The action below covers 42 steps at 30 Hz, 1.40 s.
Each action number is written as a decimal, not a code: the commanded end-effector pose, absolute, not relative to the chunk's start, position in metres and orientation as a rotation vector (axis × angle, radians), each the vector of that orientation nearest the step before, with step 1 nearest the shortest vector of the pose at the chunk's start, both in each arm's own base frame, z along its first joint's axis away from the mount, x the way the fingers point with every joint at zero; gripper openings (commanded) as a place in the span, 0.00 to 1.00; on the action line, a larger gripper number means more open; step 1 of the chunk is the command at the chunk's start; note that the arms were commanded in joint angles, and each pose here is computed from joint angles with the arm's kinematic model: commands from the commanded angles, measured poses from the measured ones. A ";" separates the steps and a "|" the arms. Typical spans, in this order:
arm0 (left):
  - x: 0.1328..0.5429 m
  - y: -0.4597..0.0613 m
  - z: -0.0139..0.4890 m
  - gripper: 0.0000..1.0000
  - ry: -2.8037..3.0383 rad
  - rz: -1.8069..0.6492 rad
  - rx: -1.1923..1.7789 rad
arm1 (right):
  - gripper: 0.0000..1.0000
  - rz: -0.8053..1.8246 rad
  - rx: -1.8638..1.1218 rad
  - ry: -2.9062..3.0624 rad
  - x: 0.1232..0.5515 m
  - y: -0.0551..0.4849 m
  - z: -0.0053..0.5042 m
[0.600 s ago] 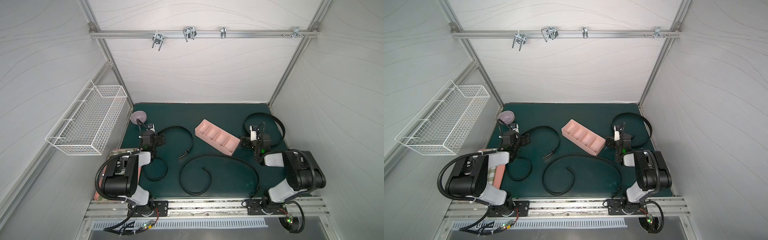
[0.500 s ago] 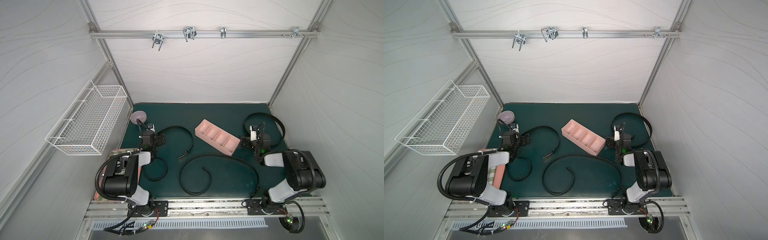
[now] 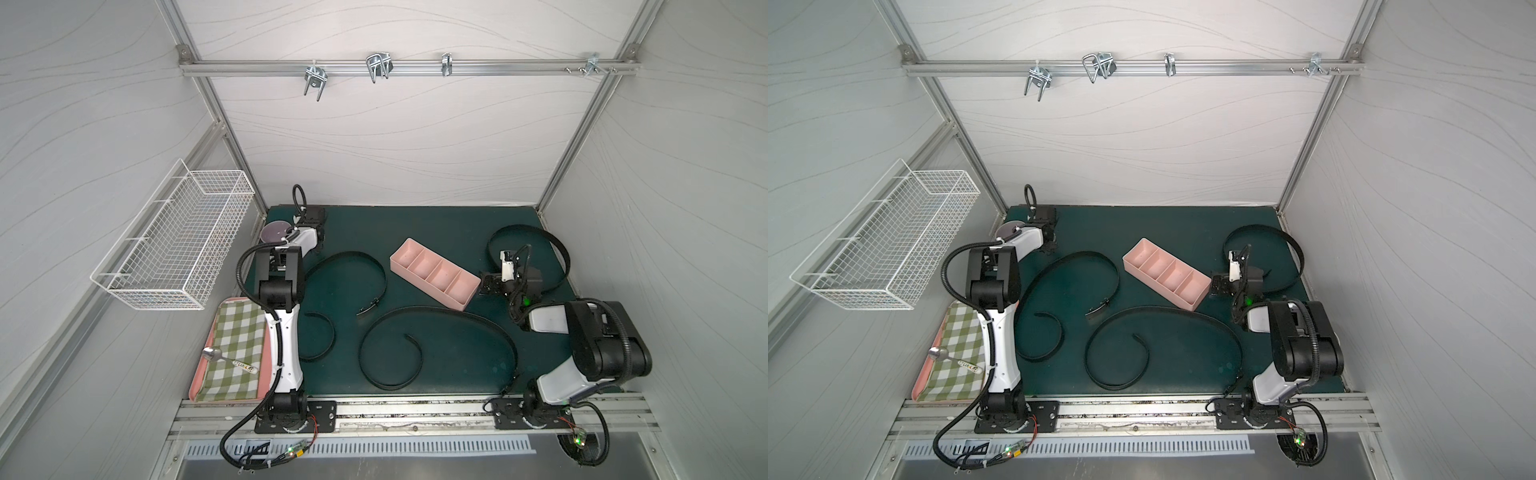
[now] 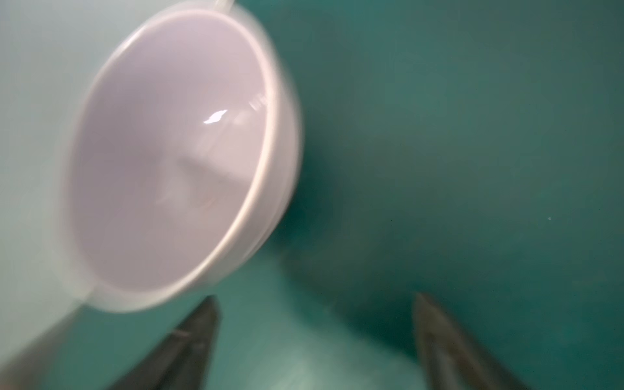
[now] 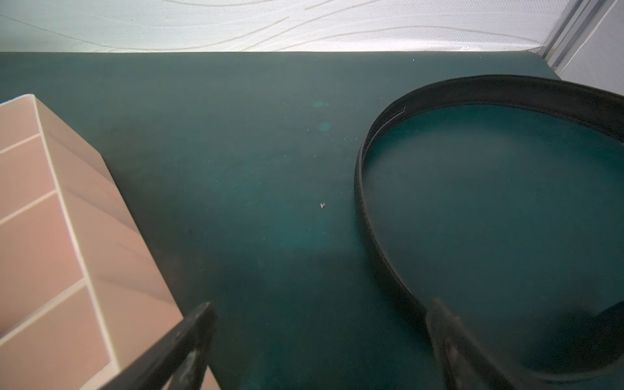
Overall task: Place the belts into the storage roll
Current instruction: Pick up the container from the center of the board.
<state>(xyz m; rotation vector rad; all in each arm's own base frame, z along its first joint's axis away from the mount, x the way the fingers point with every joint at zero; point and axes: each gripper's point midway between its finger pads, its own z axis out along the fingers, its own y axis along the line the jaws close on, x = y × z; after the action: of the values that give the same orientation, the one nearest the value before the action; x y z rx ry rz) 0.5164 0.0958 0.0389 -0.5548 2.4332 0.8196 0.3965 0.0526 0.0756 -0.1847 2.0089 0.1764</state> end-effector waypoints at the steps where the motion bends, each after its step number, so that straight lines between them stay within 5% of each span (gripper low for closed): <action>1: 0.430 0.114 0.070 0.99 2.328 1.395 -0.548 | 0.99 0.169 -0.175 1.984 0.402 0.051 0.082; 5: 0.433 0.101 0.100 0.99 2.296 1.244 -0.509 | 0.99 0.165 -0.175 1.986 0.403 0.051 0.082; 9: 0.437 0.039 0.149 1.00 2.286 0.775 -0.227 | 0.99 0.059 -0.155 1.954 0.400 0.050 0.090; 15: 0.393 0.016 0.260 1.00 1.985 0.385 -0.336 | 0.99 -0.103 -0.241 1.901 0.394 0.069 0.138; 18: 0.377 0.018 0.290 1.00 1.945 0.329 -0.410 | 0.99 -0.034 -0.035 1.862 0.384 0.059 0.181; 28: 0.334 -0.019 0.327 0.99 1.910 -0.035 -0.295 | 0.99 0.121 0.240 2.307 0.337 0.072 0.196; 42: 0.301 -0.091 0.279 0.99 2.161 -0.470 -0.055 | 0.95 0.561 0.259 2.666 0.258 0.090 0.172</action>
<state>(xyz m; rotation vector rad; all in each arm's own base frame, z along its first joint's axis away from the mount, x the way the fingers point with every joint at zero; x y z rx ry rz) 0.3141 -0.0653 0.2800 -0.1228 2.1324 -0.2921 0.2844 0.0623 0.1857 0.3024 2.5145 0.3903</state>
